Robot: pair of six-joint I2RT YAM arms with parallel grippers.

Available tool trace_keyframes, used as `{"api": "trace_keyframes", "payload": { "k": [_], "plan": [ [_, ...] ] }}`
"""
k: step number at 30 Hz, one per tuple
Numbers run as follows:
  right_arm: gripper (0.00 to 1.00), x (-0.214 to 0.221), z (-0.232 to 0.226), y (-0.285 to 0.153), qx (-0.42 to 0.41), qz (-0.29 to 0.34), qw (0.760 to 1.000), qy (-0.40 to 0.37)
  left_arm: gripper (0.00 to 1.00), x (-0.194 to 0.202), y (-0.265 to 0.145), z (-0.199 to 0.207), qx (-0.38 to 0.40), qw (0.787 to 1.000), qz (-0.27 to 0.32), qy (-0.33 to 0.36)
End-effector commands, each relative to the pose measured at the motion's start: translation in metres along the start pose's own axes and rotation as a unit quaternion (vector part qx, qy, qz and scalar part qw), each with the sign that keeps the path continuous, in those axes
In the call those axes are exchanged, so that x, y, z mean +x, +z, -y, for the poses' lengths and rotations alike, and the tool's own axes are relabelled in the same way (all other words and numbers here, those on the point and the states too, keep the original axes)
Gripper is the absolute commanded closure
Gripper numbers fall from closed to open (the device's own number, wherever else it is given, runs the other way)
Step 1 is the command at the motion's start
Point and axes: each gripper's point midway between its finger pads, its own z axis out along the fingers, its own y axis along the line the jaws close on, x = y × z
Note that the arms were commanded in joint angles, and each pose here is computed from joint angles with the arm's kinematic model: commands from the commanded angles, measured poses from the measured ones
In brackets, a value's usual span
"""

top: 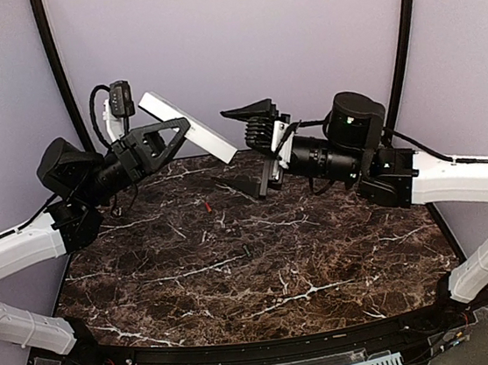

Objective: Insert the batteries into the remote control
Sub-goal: Remove the battery cover from the remote control.

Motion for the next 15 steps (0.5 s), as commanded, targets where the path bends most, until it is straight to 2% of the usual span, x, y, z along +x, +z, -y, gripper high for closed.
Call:
{"api": "trace_keyframes", "payload": {
  "k": [1, 9, 13, 15],
  "plan": [
    [0.01, -0.054, 0.046, 0.006, 0.106, 0.102, 0.987, -0.071, 1.0, -0.019, 0.002, 0.022, 0.036, 0.999, 0.023, -0.014],
    [0.11, -0.059, 0.033, 0.022, 0.095, 0.125, 0.985, -0.077, 1.0, -0.02, 0.002, 0.016, 0.021, 0.999, 0.026, -0.015],
    [0.26, -0.061, 0.028, 0.023, 0.084, 0.128, 0.986, -0.071, 1.0, -0.021, 0.003, 0.016, 0.02, 0.999, 0.027, -0.014],
    [0.28, -0.061, 0.025, 0.021, 0.076, 0.127, 0.987, -0.066, 1.0, -0.022, 0.002, 0.017, 0.019, 0.999, 0.03, -0.009]
  ]
}}
